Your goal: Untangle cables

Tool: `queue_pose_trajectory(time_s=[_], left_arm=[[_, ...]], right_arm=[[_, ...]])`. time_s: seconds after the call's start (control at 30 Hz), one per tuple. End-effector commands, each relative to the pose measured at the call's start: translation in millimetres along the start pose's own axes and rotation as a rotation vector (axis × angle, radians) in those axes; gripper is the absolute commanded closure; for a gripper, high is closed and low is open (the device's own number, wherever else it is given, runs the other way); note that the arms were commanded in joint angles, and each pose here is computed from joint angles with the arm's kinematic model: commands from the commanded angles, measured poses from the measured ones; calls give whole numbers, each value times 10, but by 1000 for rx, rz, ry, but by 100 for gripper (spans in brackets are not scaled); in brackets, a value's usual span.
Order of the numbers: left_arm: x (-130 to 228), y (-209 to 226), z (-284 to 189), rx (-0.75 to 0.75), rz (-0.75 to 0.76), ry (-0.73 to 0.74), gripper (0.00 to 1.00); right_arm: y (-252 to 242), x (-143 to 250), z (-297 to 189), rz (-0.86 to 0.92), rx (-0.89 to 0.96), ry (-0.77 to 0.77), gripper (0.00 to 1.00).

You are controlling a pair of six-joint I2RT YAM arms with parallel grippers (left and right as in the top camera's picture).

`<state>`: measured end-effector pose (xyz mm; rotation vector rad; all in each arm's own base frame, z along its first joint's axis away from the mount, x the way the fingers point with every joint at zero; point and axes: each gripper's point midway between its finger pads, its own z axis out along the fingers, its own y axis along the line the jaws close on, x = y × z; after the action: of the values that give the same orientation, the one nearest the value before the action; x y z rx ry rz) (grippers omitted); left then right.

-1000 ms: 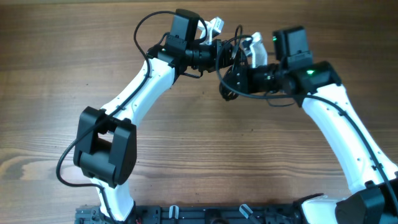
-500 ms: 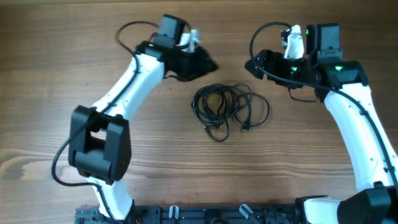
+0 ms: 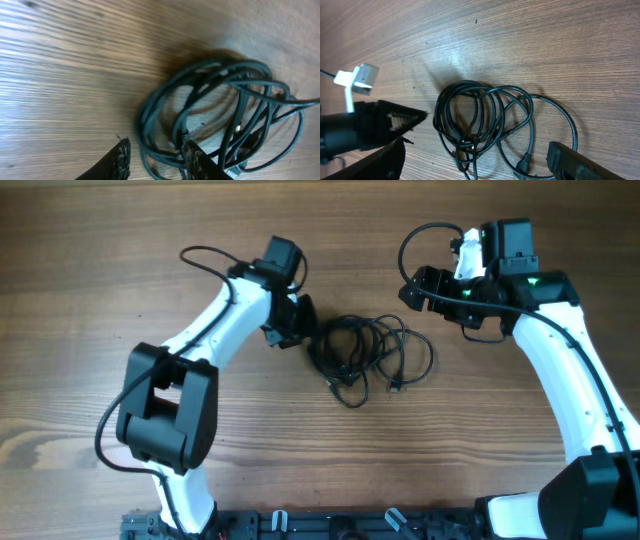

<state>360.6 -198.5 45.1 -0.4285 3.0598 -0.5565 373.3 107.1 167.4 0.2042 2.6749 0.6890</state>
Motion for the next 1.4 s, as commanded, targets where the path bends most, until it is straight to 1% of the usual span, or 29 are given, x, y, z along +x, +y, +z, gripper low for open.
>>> queue_pose_trajectory(time_s=[0.0,0.07,0.23,0.3,0.37,0.43,0.53,0.63,0.67,0.7,0.73,0.77,0.8,0.83,0.9,1.03,1.07,1.1,1.13,1.17,1.2,1.23,1.27,1.3,1.33,1.37], left_arm=[[143,-39,231,-8,-34,8,66],[231,-49,319,-24,-29,6,70],[323,-38,357,-60,-8,11,75],[364,33,399,-82,-19,16,76],[396,163,465,-118,-64,9,76],[420,211,523,-117,-66,8,76],[459,266,562,-125,-69,16,83],[545,299,578,-146,-64,38,86],[540,268,587,-138,-56,31,82],[504,220,596,-120,-47,15,71],[432,156,604,-96,-29,-15,62],[367,117,606,-84,-21,-44,58],[337,103,606,-79,-18,-58,58],[314,87,606,-74,-15,-68,59],[316,93,609,-75,-15,-67,68],[303,102,626,-79,-15,-73,96],[249,44,626,-56,3,-94,96],[175,-81,605,-6,66,-119,96],[101,-254,529,63,129,-139,96],[19,-524,324,169,190,-159,96],[-76,-846,-29,301,240,-188,96],[-133,-1104,-379,418,276,-209,96],[-144,-1262,-621,498,305,-218,96],[-124,-1478,-1007,619,354,-228,96],[-103,-1585,-1303,693,362,-234,96],[-112,-1597,-1528,727,310,-243,96]], right_arm=[[-32,-21,17,-13,19,1,7],[-35,-15,17,-13,20,3,7],[-42,4,17,-11,23,10,8],[-47,16,16,-9,25,15,8],[-47,16,16,-8,25,15,7],[-47,16,16,-8,25,15,8],[-48,19,16,-8,25,17,7],[-49,23,16,-8,26,18,7],[-48,21,16,-8,25,17,7],[-47,17,16,-9,25,16,7],[-45,13,16,-9,24,14,7],[-45,13,16,-9,24,14,7],[-46,15,16,-9,24,15,8],[-49,24,16,-10,25,18,7],[-51,31,16,-13,26,21,8],[-51,31,16,-14,26,21,8],[-52,33,16,-14,27,22,8],[-45,35,16,-16,23,24,7],[12,55,19,-46,-7,34,7],[105,91,19,-82,-57,51,7],[275,147,7,-147,-152,74,7],[369,175,-13,-175,-210,85,8],[414,188,-24,-180,-238,90,8],[434,191,-30,-180,-249,92,9],[458,193,-36,-181,-263,93,10],[494,187,-45,-186,-284,90,12]])
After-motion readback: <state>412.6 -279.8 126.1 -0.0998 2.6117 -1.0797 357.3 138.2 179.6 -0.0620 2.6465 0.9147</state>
